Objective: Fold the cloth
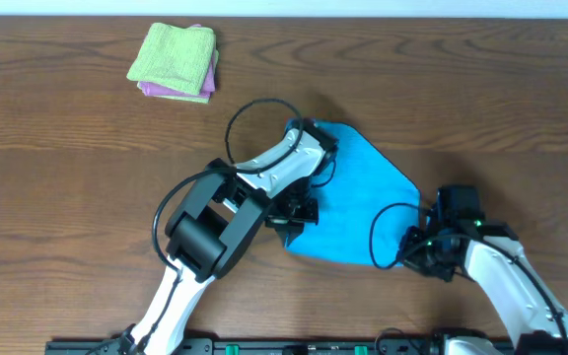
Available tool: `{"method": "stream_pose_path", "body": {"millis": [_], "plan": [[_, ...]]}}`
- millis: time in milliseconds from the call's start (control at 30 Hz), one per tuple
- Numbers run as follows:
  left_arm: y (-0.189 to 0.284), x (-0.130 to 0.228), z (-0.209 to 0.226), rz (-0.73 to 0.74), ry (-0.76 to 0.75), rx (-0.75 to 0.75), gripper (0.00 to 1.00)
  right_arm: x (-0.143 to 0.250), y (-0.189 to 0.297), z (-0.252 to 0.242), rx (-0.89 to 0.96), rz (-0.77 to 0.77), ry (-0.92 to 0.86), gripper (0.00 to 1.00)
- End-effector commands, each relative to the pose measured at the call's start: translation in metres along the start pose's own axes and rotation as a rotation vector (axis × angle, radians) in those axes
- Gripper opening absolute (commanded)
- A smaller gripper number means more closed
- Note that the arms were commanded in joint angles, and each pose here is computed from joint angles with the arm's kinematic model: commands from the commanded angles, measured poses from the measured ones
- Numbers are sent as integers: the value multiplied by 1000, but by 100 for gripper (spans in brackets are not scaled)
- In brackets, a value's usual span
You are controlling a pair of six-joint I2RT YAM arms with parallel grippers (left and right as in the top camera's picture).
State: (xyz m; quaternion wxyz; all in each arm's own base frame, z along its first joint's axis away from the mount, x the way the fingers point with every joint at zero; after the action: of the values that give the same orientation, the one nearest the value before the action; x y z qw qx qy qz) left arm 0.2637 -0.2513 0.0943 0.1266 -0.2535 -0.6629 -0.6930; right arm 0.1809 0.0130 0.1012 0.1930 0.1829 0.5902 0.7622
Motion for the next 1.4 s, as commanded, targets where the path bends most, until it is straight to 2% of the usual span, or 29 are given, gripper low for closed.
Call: {"method": "stream_pose_path", "body": {"millis": [0,167,467,800,1000,1200,1367], "plan": [[34,-1,-4,-101,-12,9,6,-23,24,14,4,-103,78,2],[85,0,6,-196,30,8,6,-49,63,41,-58,-228,142,1],[189,5,51,-454,160,214,6,-88,149,86,-184,-527,259,2],[242,8,65,-694,188,357,6,-110,193,109,-274,-782,353,2],[256,3,76,-774,209,394,6,-120,212,120,-339,-937,390,2],[260,-1,98,-791,263,391,6,-121,214,121,-344,-950,391,2],[261,-1,114,-783,299,392,6,-116,204,116,-308,-873,378,2]]}}
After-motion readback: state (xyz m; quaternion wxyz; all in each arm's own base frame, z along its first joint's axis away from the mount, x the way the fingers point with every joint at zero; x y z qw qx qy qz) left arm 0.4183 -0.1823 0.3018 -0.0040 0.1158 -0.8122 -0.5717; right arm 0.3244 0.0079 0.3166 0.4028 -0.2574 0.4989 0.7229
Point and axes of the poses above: each gripper's point midway between its finger pads, its own y axis back along the fingers, its own z axis along the line the jaws close on, x = y × z, the point moved 10 cm from there along y, back along the fingers, and after that the axes turned 6 degrees about -y, right-handed, at the moved point
